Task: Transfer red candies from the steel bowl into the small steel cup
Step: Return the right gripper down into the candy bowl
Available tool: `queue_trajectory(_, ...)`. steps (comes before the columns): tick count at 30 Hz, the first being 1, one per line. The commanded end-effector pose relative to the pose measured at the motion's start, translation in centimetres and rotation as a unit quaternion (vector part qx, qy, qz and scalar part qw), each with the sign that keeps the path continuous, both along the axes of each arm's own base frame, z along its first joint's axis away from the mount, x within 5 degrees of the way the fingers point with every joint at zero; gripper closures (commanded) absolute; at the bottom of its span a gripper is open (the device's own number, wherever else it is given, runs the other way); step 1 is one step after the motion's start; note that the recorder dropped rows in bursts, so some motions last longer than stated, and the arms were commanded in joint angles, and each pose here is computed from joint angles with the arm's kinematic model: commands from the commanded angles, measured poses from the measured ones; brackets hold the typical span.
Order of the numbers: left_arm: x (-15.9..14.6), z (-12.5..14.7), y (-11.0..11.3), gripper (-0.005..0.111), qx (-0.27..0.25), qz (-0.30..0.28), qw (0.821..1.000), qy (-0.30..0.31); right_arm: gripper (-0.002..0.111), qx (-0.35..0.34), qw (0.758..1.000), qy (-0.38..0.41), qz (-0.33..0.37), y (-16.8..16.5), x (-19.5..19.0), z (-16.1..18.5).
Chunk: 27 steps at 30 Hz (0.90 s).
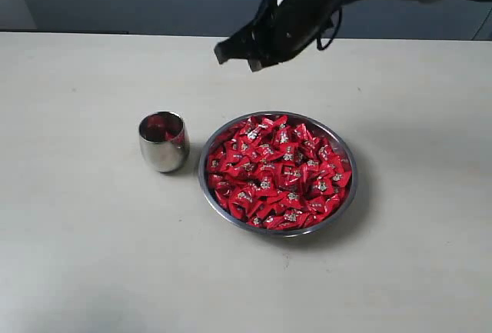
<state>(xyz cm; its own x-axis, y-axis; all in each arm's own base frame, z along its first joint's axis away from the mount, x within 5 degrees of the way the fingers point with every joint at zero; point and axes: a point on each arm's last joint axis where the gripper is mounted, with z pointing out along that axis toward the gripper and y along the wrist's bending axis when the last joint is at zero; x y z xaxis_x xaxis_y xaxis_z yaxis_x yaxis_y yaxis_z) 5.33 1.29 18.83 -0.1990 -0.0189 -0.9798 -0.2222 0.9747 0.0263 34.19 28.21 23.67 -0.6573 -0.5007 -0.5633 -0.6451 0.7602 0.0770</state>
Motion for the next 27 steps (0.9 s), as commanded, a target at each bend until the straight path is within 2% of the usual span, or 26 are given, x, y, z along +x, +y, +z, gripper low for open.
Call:
queue_trajectory(1, 0.0, -0.1, 0.0, 0.106, 0.0, 0.001, 1.0, -0.001, 0.108, 0.01, 1.0, -0.012, -0.017, -2.5, -2.3, -1.4)
queue_trajectory(9, 0.0, -0.1, 0.0, 0.106, 0.0, 0.001, 1.0, -0.001, 0.108, 0.017, 0.999, -0.026, -0.032, -5.2, -5.4, -3.5)
queue_trajectory(15, 0.0, -0.1, 0.0, 0.106, 0.0, 0.001, 1.0, -0.001, 0.108, 0.013, 0.998, -0.014, -0.057, -6.7, -5.2, -4.8)
queue_trajectory(22, 0.0, -0.1, 0.0, 0.106, 0.0, 0.001, 1.0, -0.001, 0.108, 0.01, 0.998, -0.01, -0.059, -6.8, -4.9, -5.1)
queue_trajectory(27, 0.0, -0.1, 0.0, 0.106, 0.0, 0.001, 1.0, -0.001, 0.108, -0.019, 0.998, 0.037, -0.04, -5.7, -3.9, -5.4)
